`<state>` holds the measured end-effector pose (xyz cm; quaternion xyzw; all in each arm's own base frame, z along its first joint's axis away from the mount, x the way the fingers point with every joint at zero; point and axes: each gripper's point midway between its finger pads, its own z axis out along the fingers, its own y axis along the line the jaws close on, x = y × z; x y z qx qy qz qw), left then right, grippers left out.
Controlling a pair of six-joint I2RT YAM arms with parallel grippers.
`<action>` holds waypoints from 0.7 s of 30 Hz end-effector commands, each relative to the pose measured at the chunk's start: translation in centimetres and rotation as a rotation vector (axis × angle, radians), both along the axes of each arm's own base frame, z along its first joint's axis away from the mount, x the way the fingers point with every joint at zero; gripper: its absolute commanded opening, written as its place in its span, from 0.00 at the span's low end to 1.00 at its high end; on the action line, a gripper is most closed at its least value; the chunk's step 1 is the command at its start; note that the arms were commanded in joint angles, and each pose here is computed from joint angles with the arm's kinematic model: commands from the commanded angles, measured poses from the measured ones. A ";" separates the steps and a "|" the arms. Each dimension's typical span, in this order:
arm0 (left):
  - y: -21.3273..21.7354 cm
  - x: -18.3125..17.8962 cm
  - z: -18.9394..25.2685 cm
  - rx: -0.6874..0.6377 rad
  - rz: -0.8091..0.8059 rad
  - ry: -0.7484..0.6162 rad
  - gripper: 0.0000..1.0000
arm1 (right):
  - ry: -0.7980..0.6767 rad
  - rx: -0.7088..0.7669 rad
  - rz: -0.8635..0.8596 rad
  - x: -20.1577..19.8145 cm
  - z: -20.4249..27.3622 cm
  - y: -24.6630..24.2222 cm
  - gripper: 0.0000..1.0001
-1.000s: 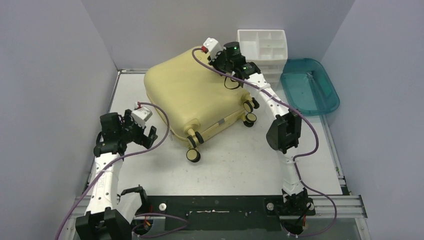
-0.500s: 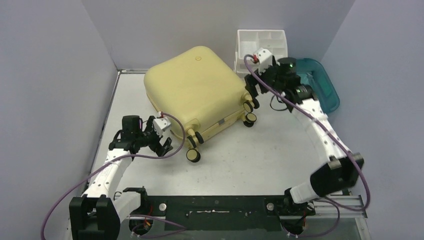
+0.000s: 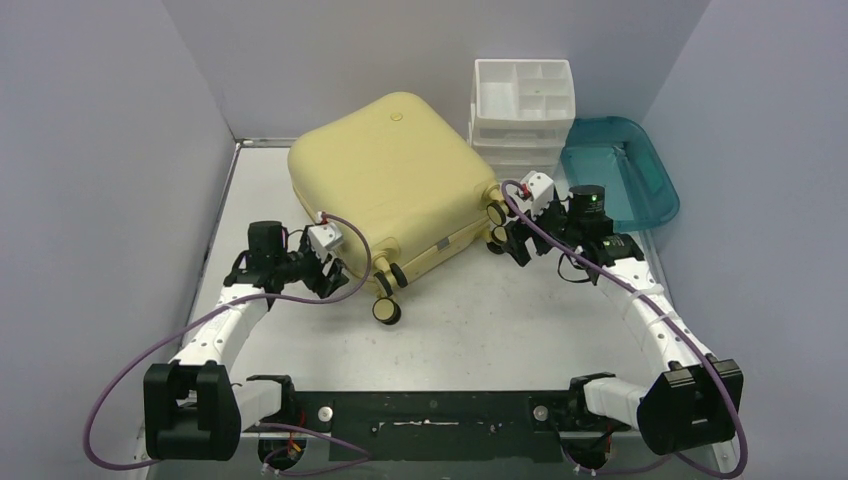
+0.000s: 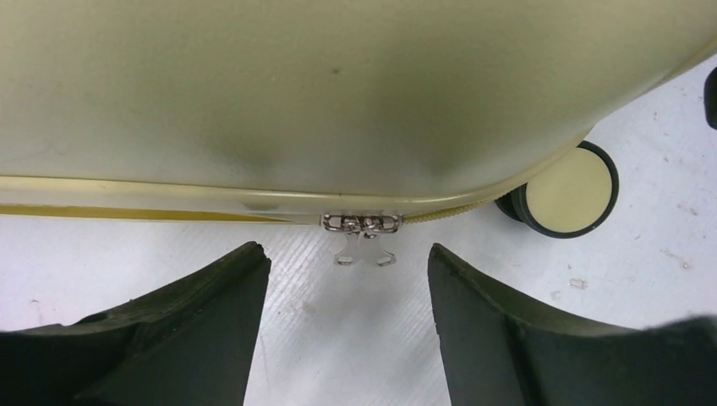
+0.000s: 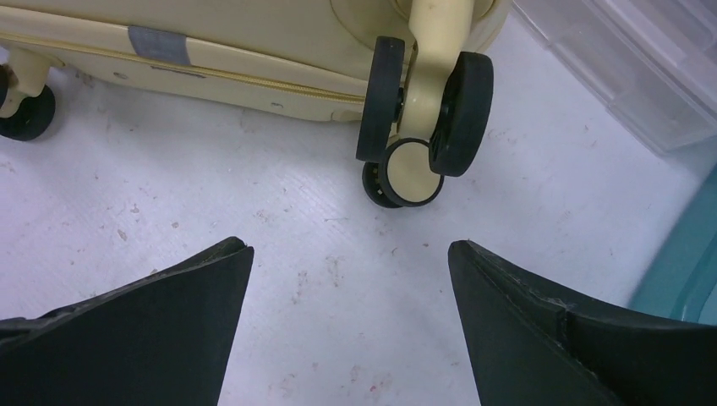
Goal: Open, take out, and arrange the luggage
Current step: Adjust the luggage at the center of the board.
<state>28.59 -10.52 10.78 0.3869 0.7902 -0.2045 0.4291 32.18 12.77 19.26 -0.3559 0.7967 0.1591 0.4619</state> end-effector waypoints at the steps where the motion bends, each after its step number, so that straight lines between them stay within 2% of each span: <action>1: -1.1 2.0 2.9 -0.051 -0.022 -0.096 0.64 | -0.084 0.052 0.059 0.8 2.3 1.1 0.89; 6: -2.0 1.4 2.6 -0.065 -0.058 -0.067 0.43 | -0.047 0.080 0.072 0.9 1.4 1.7 0.89; 8: -2.2 1.1 2.3 -0.058 -0.066 -0.061 0.28 | -0.045 0.095 0.056 1.2 1.4 1.8 0.89; 13: -2.6 0.7 1.7 -0.039 -0.063 -0.048 0.00 | -0.044 0.105 0.002 3.0 1.6 2.2 0.89; 21: -4.1 -1.8 2.5 -0.041 -0.124 -0.047 0.00 | -0.040 0.086 -0.070 7.7 1.9 3.1 0.90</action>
